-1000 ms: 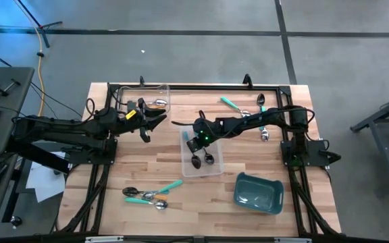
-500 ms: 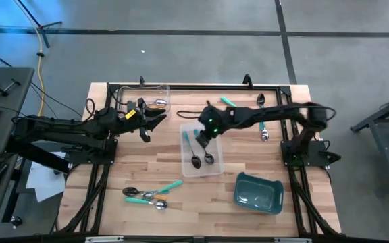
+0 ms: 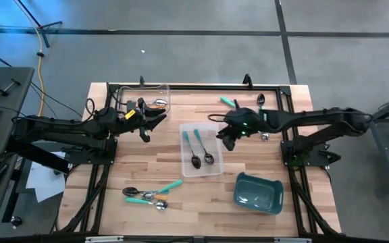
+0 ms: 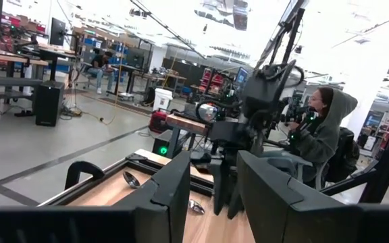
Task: Sort silverware by color (type)
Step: Put the light blue spoon into the blue bin
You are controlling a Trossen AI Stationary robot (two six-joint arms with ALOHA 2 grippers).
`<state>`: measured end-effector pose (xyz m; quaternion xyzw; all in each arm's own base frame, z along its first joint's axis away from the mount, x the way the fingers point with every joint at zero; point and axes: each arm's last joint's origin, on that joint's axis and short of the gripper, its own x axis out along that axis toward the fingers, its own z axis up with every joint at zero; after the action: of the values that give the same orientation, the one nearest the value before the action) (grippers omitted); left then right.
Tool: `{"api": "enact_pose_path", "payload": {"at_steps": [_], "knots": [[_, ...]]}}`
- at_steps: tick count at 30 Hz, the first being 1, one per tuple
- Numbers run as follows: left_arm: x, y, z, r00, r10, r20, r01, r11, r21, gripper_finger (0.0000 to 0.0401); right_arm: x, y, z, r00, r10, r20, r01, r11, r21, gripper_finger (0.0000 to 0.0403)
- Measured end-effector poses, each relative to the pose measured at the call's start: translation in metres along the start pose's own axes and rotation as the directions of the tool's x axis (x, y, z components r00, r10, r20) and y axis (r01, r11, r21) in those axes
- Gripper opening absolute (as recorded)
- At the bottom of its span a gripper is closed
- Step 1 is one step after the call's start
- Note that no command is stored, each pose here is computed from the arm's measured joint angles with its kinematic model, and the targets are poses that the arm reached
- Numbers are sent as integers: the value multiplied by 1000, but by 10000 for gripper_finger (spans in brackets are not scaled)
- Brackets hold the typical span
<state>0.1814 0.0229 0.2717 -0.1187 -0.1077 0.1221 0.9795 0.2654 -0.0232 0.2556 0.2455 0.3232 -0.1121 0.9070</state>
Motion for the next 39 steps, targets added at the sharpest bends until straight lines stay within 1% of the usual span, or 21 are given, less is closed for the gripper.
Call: {"api": "enact_pose_path", "payload": {"at_steps": [2,4,6,8,10,12,14,16,18,22,34,39], "knots": [[0,0,0,1000,-1,2,1,1000,0,113,-3,-2,-9,994,58,87,-61,998,34,87],[0,0,0,1000,-1,3,1,1000,-1,113,-6,-2,-13,972,126,199,-138,989,47,87],[0,0,0,1000,-1,3,1,1000,-1,113,-11,-1,-13,929,195,315,-214,976,26,87],[0,0,0,1000,-1,3,2,1000,-8,113,-15,1,-9,873,252,418,-258,965,-43,87],[0,0,0,1000,-2,4,2,1000,-31,113,-19,4,-4,829,285,482,-247,958,-143,87],[0,0,0,1000,-3,3,3,999,-51,113,-23,6,1,789,312,529,-212,947,-241,87],[0,0,0,1000,-12,2,12,999,-53,113,-25,8,3,769,324,551,-173,935,-308,87],[0,-1,1,1000,-22,4,22,998,-54,113,-26,8,4,761,329,559,-147,927,-344,87],[0,-1,1,1000,-31,3,31,998,-54,113,-26,8,5,754,332,566,-146,926,-349,87],[0,-1,1,999,-33,2,33,998,-51,113,-25,8,3,766,326,554,-145,927,-345,87],[0,-1,0,999,-32,-2,32,997,66,113,-25,8,3,767,326,553,-133,923,-360,87],[0,-1,0,1000,-31,-6,31,996,81,113,-24,7,3,773,322,547,-108,916,-387,87]]}}
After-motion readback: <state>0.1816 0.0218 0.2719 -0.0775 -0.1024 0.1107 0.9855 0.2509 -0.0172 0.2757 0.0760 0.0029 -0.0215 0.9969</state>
